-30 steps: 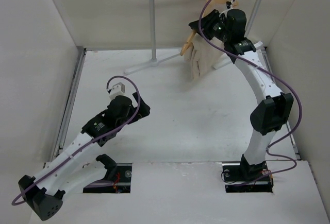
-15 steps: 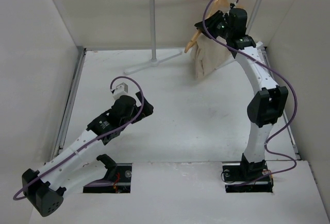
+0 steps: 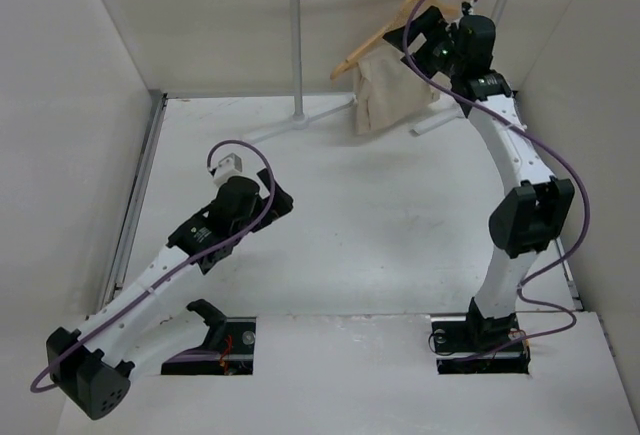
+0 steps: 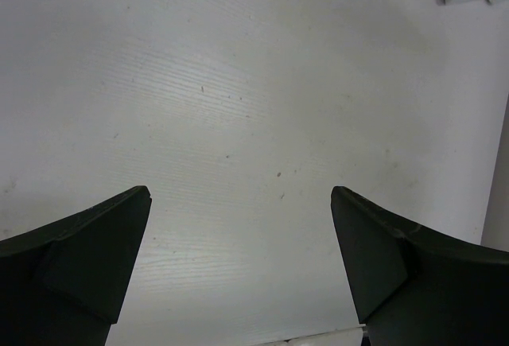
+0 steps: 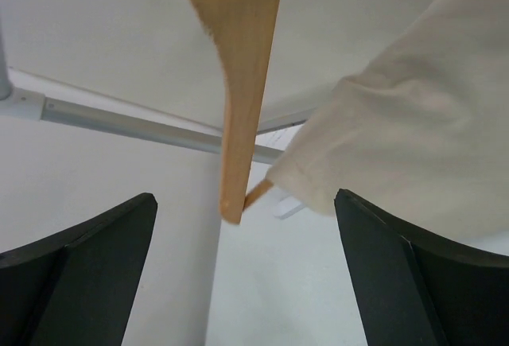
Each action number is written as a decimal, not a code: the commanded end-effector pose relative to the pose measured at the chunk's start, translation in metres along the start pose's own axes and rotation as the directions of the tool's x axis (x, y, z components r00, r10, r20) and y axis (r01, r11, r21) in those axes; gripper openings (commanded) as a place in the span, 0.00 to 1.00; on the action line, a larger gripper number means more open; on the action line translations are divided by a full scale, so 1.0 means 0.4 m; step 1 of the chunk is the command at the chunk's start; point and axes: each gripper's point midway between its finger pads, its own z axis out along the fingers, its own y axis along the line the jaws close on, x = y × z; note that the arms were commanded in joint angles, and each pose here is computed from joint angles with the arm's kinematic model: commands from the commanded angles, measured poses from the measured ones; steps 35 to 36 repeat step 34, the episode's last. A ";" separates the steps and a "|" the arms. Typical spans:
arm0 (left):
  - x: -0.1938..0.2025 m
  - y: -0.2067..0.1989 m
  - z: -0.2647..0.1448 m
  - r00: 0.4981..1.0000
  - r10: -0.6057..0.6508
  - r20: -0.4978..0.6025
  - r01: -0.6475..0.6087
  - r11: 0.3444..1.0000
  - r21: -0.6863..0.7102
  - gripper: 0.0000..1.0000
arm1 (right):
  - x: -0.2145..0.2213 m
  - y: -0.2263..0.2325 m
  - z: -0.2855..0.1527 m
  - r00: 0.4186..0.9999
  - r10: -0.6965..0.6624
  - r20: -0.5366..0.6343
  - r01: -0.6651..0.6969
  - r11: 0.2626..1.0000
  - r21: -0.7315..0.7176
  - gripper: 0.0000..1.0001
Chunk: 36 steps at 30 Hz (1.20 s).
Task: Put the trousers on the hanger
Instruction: Place the hanger at the clothesline, then reset both arms
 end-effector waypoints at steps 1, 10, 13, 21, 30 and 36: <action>-0.060 -0.065 -0.013 0.999 -0.019 0.047 0.017 0.998 0.061 1.00 | -0.088 0.106 -0.128 0.985 -0.106 0.133 0.113 0.993 -0.044 1.00; -0.036 -0.058 0.056 0.999 0.035 -0.017 -0.036 0.999 -0.028 1.00 | 0.040 -0.109 -0.362 0.971 -0.167 0.169 0.127 0.966 0.226 1.00; -0.010 -0.049 0.077 0.998 0.049 -0.051 -0.052 0.997 -0.054 1.00 | 0.142 -0.267 -0.452 0.982 -0.143 0.126 0.085 0.921 0.380 1.00; 0.084 0.004 0.115 0.983 0.075 -0.169 -0.094 0.990 -0.106 1.00 | 0.435 -0.600 -0.679 0.998 -0.011 -0.057 0.048 0.721 0.691 1.00; 0.122 -0.015 0.142 0.971 0.091 -0.220 -0.108 0.992 -0.070 1.00 | 0.489 -0.624 -0.738 0.999 0.021 -0.027 0.004 0.715 0.699 1.00; 0.132 -0.030 0.145 0.964 0.113 -0.239 -0.130 0.990 -0.056 1.00 | 0.490 -0.626 -0.736 0.999 0.025 -0.033 0.006 0.711 0.703 1.00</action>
